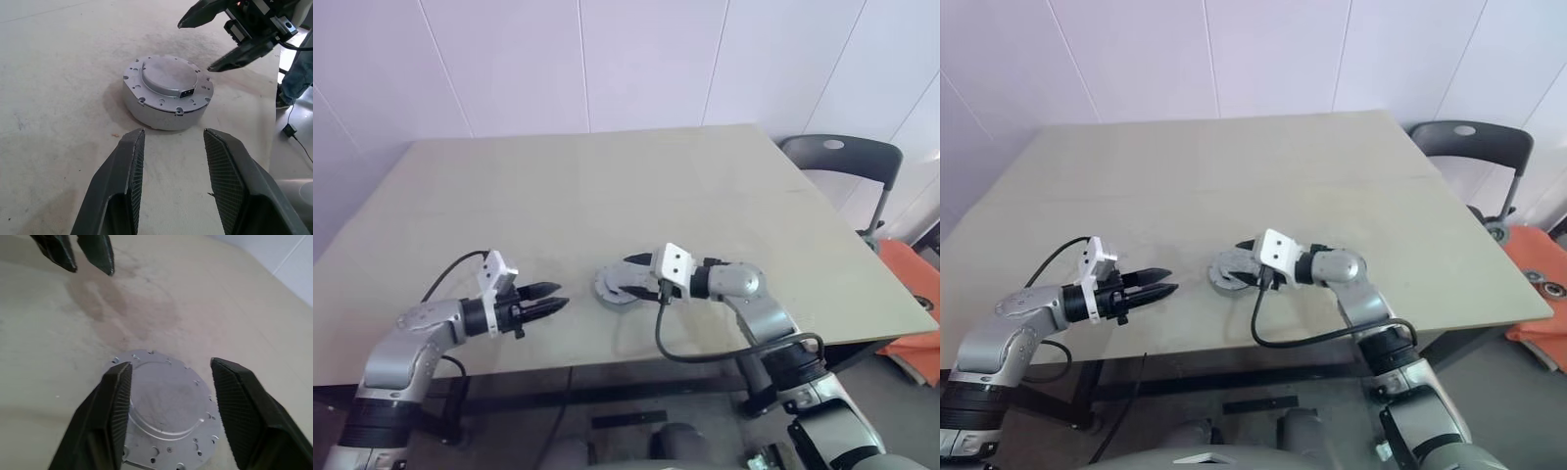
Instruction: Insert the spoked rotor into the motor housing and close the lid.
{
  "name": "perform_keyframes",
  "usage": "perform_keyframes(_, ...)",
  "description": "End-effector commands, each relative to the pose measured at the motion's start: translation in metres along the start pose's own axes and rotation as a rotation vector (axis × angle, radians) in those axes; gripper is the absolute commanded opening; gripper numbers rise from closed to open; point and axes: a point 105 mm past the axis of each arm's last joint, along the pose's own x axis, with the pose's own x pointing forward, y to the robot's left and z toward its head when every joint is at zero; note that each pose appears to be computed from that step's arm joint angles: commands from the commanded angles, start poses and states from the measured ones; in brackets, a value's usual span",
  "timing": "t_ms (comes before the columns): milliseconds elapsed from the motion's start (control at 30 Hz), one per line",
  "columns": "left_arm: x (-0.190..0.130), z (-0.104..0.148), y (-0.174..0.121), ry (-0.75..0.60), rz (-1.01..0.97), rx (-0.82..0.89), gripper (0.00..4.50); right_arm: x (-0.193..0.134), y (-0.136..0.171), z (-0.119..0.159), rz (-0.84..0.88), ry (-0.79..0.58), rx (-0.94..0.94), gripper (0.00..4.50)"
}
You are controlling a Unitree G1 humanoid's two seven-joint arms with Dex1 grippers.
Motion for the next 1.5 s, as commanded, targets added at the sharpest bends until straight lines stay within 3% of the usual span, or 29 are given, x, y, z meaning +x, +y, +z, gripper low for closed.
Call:
perform_keyframes(33, 0.001, 0.013, -0.001, -0.023, -0.021, 0.038, 2.07, 0.010, -0.001, -0.003, -0.005, 0.013, 0.016, 2.61)
perform_keyframes(333, 0.001, 0.016, 0.000, -0.027, -0.016, 0.044, 2.07, 0.027, 0.003, -0.008, 0.022, 0.012, 0.027, 2.61)
perform_keyframes(533, -0.002, 0.016, 0.001, -0.027, -0.004, 0.046, 2.07, 0.028, -0.001, -0.008, 0.019, 0.014, 0.021, 4.45)
perform_keyframes(800, 0.000, 0.017, 0.003, -0.034, 0.002, 0.051, 2.07, 0.030, 0.007, -0.014, 0.082, 0.043, 0.081, 4.48)
perform_keyframes(967, 0.000, 0.017, 0.003, -0.036, 0.007, 0.053, 2.07, 0.030, 0.017, -0.024, 0.157, 0.061, 0.344, 4.48)
perform_keyframes(1100, -0.001, 0.018, 0.004, -0.036, 0.011, 0.054, 2.07, 0.033, 0.011, -0.024, 0.144, 0.048, 0.438, 4.48)
perform_keyframes(1500, -0.003, 0.019, 0.005, -0.036, 0.024, 0.059, 2.07, 0.040, 0.003, -0.004, 0.123, -0.057, 0.432, 4.48)
